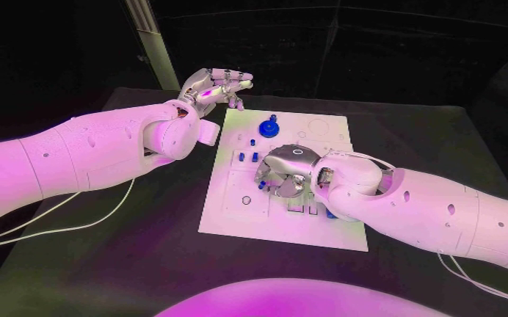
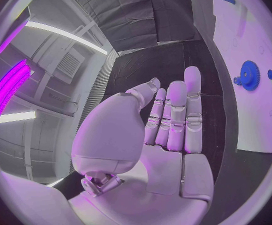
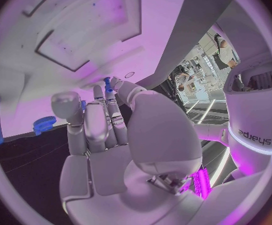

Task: Assemble the parts on the task board

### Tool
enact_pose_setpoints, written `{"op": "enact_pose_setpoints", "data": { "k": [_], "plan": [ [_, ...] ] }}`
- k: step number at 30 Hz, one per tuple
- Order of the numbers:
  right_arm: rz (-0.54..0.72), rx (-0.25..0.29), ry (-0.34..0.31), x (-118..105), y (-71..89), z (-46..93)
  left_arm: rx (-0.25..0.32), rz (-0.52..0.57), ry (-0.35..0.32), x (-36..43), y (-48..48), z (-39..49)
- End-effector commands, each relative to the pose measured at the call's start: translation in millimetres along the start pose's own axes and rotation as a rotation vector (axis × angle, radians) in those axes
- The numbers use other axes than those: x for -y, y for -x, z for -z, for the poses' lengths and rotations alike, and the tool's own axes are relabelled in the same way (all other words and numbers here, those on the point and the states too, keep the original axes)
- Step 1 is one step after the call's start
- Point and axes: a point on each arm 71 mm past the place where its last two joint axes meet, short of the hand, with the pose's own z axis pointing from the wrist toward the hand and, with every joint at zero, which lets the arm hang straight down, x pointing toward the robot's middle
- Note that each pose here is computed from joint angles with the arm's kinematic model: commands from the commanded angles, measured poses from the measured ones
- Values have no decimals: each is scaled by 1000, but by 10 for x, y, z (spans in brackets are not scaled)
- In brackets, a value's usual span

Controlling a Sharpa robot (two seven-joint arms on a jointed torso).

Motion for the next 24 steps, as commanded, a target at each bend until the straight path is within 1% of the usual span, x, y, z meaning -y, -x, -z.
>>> {"op": "enact_pose_setpoints", "data": {
  "k": [1,8,12,14,18,24],
  "plan": [
    [-16,53,24,-18,44,4,-11,9,-5,17,-9,-4],
    [-42,92,36,-22,76,42,-12,9,-5,17,-7,-3],
    [-50,101,33,-7,88,93,-10,8,-4,17,1,-1],
    [-53,95,28,3,86,112,-10,8,-4,17,3,0],
    [-53,68,7,40,68,144,-10,8,-3,16,4,0],
    [-49,38,-10,68,47,158,-10,8,-3,15,4,-2]
  ]
}}
